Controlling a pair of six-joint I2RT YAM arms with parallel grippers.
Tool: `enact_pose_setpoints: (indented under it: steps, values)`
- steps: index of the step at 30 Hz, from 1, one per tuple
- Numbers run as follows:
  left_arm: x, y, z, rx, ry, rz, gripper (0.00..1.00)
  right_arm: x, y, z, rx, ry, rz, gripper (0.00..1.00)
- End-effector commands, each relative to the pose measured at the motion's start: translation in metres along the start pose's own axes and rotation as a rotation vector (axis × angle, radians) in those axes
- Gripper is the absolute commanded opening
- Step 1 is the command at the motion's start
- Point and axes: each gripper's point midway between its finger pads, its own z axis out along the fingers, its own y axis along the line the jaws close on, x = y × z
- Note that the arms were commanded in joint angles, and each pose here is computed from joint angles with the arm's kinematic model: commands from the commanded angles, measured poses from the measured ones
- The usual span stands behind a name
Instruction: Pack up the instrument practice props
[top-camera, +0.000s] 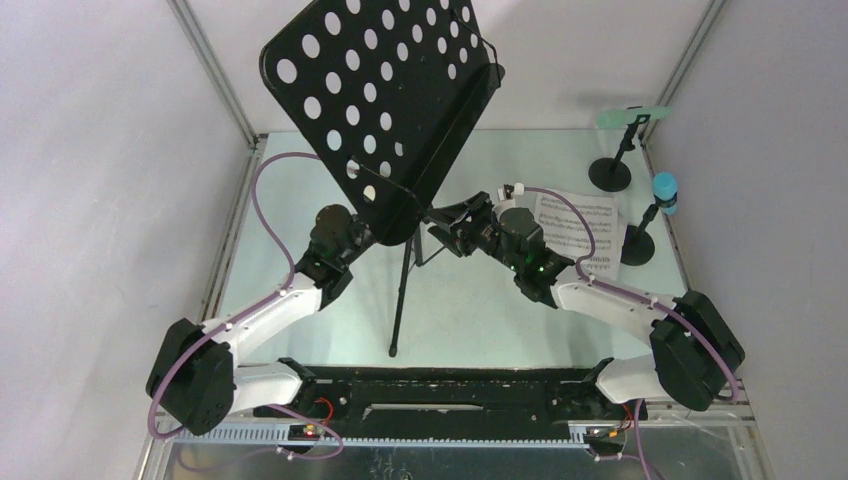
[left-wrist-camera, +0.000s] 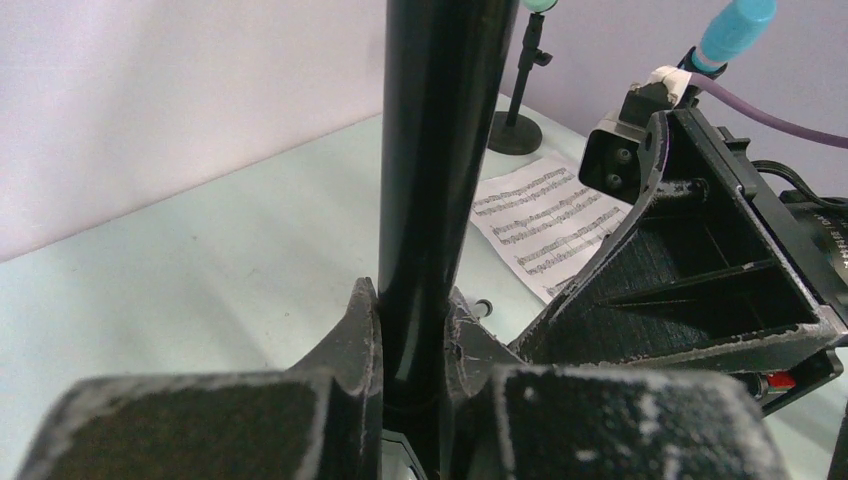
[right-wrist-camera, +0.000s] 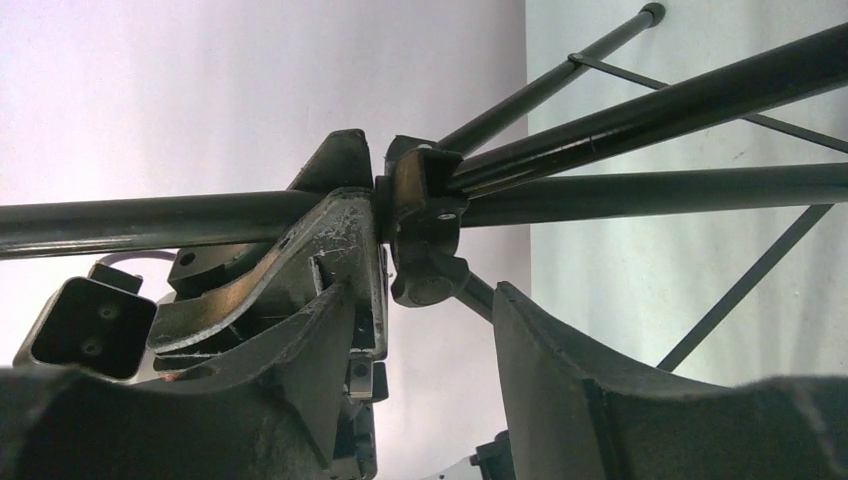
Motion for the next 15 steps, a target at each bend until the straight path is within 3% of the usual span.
enact_pose_setpoints:
  steps: [1,9,15]
  values:
    - [0.074,-0.024,-0.014,0.073,0.274,-0.125,0.00,-0.007,0.011,0.003,-0.043,-0.020,0.034,0.60]
    - [0.074,-0.024,-0.014,0.075,0.274,-0.124,0.00,-0.005,0.004,0.010,-0.038,0.005,0.055,0.51]
    - [0.075,-0.024,-0.014,0.076,0.277,-0.123,0.00,0.002,0.002,0.013,-0.048,0.039,0.057,0.38]
